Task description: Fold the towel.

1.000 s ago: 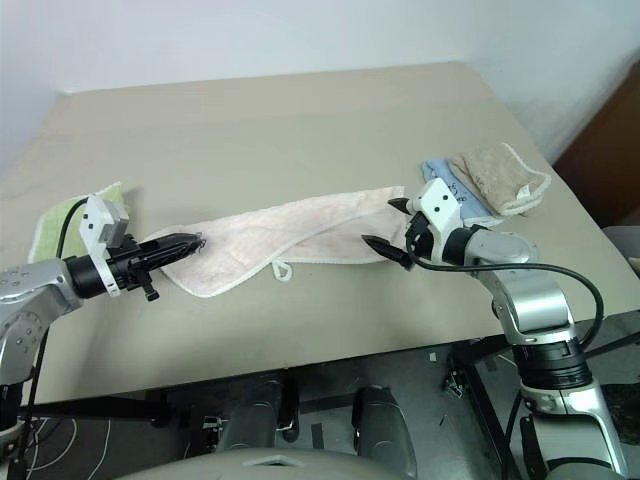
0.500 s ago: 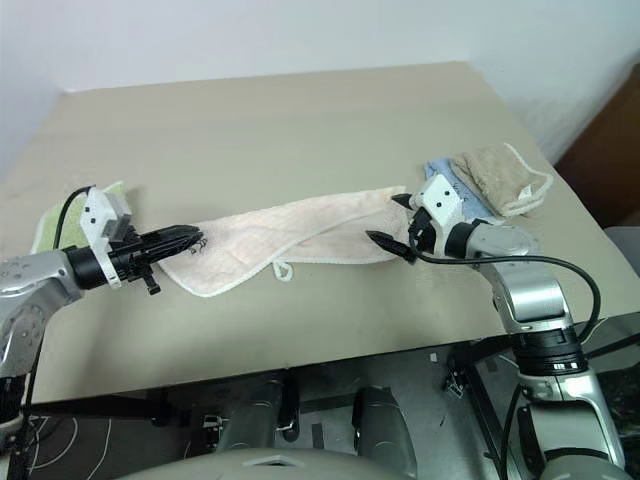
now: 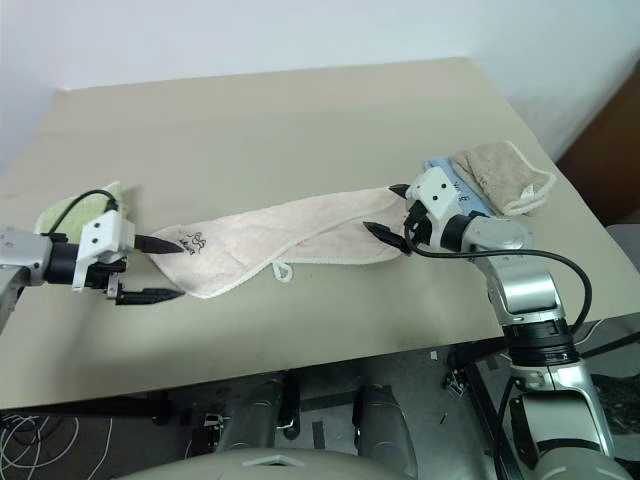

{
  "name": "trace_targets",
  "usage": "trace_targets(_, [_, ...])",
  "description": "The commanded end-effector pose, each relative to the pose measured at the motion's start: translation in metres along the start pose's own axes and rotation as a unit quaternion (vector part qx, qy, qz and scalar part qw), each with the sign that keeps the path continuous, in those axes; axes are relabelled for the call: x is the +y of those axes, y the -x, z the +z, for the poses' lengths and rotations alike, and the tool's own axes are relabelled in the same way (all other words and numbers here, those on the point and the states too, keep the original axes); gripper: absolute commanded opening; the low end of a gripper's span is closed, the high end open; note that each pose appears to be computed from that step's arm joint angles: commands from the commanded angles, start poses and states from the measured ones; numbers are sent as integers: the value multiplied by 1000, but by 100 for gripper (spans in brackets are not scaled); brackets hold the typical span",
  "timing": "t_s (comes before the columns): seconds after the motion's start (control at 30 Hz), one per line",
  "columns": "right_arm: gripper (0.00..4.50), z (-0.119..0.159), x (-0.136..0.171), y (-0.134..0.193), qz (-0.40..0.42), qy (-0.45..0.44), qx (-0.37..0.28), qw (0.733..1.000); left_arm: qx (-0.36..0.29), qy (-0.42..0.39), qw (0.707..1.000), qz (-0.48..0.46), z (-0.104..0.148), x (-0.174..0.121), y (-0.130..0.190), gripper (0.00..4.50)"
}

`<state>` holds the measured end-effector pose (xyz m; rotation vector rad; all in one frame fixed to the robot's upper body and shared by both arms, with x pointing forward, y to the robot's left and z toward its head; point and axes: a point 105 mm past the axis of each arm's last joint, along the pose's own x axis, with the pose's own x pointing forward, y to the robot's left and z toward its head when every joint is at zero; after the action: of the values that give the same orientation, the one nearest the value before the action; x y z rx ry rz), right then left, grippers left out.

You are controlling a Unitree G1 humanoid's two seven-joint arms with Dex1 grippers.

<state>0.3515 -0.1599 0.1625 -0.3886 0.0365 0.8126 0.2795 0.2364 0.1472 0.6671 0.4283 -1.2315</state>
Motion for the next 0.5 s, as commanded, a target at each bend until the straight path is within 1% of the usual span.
trace_targets(0.03, [450, 12, -4, 4, -15, 16, -21, 1000, 25, -49, 996, -69, 8, -3, -5, 446])
trace_targets(0.13, [450, 11, -1, 6, -18, 15, -22, 999, 34, -71, 991, -111, 11, -4, -16, 446])
trace_targets(0.23, [450, 11, 1, 8, -25, 13, -21, 999, 47, -87, 986, -135, 11, -3, -29, 446])
trace_targets(0.33, [450, 10, 2, 11, -29, 11, -19, 999, 58, -98, 981, -155, 9, -5, -35, 446])
trace_targets(0.5, [450, 9, 2, 17, -37, 10, -15, 999, 102, -119, 972, -174, -10, -4, -45, 446])
